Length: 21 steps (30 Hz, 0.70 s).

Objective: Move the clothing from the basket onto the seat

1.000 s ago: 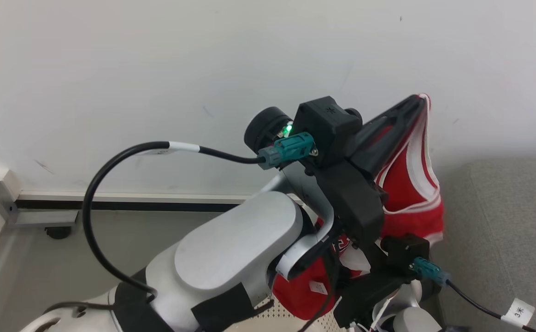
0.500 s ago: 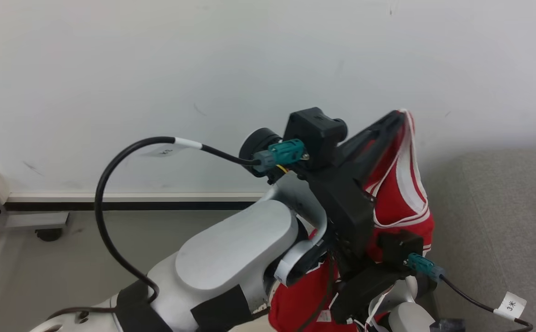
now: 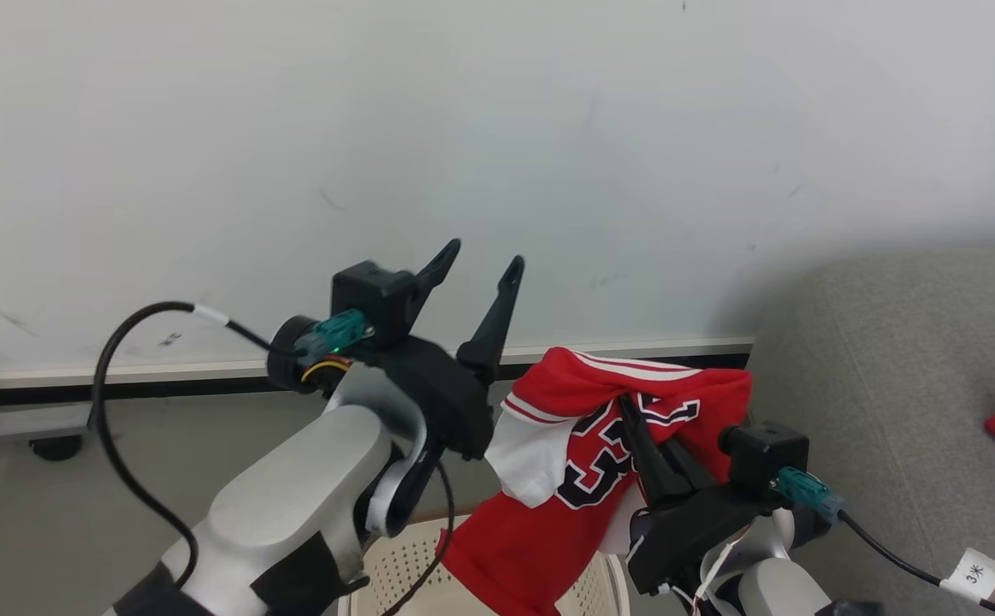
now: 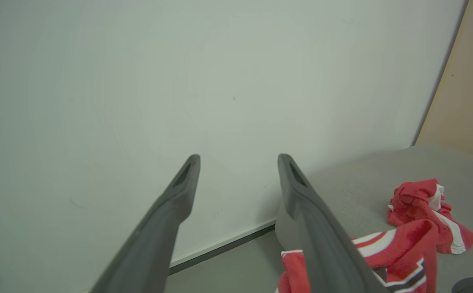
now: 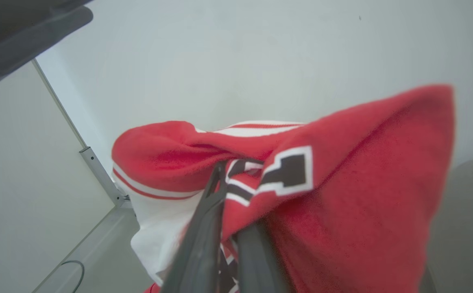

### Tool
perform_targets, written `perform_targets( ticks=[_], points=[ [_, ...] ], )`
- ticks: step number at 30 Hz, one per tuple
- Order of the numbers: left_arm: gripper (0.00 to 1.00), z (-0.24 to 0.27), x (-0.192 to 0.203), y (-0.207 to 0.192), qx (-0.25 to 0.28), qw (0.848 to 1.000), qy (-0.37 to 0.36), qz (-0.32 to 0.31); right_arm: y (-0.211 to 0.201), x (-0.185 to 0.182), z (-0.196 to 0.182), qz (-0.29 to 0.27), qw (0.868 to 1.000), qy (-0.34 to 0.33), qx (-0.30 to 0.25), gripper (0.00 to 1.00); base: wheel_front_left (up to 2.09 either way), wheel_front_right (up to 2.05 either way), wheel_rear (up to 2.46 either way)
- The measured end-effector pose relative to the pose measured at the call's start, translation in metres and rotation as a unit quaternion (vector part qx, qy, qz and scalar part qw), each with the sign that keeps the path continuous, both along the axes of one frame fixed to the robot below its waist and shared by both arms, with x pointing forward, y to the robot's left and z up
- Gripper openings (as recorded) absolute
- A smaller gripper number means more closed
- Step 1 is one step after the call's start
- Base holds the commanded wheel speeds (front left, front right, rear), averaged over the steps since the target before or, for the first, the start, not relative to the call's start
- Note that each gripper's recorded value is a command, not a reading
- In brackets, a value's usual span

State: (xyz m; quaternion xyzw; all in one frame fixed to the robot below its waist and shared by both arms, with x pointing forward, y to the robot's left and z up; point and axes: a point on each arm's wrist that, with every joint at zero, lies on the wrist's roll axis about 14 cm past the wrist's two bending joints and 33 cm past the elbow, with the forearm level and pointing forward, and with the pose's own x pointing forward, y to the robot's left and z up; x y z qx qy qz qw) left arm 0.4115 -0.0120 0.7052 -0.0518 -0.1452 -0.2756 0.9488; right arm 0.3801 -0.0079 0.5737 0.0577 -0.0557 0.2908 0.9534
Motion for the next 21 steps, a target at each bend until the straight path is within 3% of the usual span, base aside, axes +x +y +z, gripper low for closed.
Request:
perform_targets(
  ticks=[9,21],
  points=[
    [1.00,-0.051,0.008,0.017,-0.012,1.000,0.022,-0.007,-0.034,0.003,0.009,-0.050,0.999,-0.014,-0.009,0.00,0.00,0.00,0.00],
    [1.00,-0.105,-0.030,-0.014,-0.029,0.993,0.040,-0.104,-0.110,0.010,0.033,-0.161,0.985,-0.042,-0.041,0.00,0.00,0.00,0.00]
  ],
)
